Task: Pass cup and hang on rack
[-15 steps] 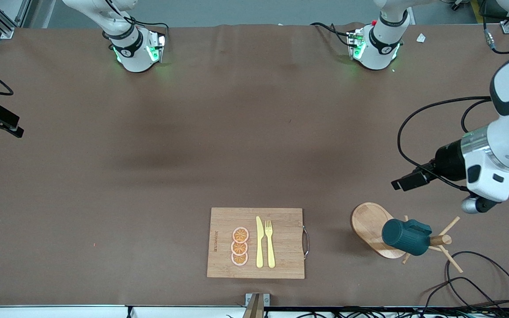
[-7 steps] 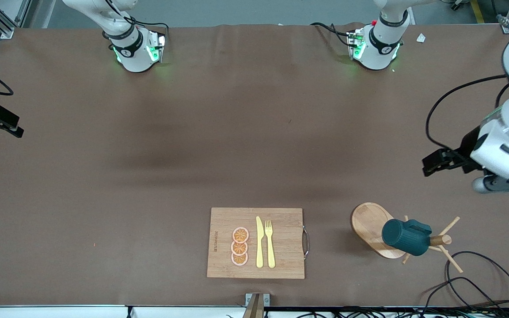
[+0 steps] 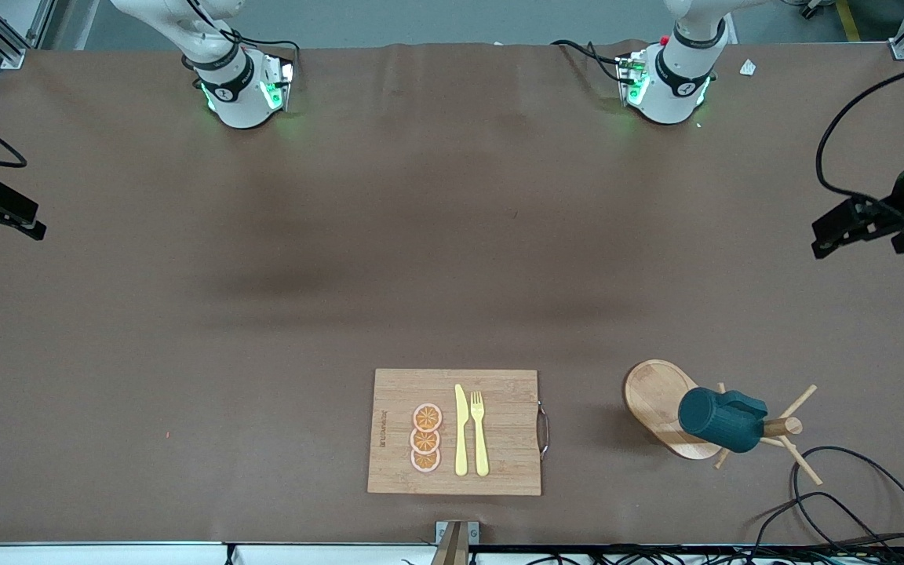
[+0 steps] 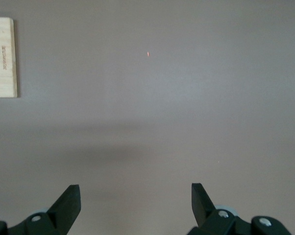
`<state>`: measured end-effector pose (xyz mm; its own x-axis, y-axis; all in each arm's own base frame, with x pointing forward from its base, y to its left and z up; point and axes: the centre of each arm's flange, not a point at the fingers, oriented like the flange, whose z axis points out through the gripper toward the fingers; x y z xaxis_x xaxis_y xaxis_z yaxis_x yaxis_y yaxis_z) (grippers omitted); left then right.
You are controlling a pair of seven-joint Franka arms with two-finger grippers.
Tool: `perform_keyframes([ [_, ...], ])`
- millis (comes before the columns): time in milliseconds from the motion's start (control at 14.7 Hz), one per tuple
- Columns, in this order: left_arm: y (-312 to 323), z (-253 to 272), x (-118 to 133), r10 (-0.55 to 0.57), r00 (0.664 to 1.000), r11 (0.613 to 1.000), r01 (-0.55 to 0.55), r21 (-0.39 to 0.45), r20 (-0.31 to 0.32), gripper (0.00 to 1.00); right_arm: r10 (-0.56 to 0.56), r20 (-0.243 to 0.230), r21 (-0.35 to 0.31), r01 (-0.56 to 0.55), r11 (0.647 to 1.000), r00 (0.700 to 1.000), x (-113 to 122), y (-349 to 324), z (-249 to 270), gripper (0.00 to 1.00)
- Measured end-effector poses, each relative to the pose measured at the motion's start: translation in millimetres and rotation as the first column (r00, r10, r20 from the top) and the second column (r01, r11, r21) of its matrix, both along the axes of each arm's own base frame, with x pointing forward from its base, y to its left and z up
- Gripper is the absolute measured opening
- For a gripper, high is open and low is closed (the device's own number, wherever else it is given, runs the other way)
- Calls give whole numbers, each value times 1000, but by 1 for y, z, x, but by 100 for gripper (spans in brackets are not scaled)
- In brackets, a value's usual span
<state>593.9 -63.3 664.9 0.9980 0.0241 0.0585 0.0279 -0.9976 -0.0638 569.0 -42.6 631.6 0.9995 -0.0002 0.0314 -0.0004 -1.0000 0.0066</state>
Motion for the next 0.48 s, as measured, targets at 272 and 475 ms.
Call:
perform_keyframes([
  [272, -14, 13, -28, 3, 1000, 1000, -4, -26, -27, 100, 1, -9, 1, -1, 1000, 1000, -1, 0, -1, 100],
  [475, -3, 13, -47, 7, 999, 998, -10, -68, -48, 100, 2, -9, 1, -2, 1000, 1000, -1, 0, -1, 100],
])
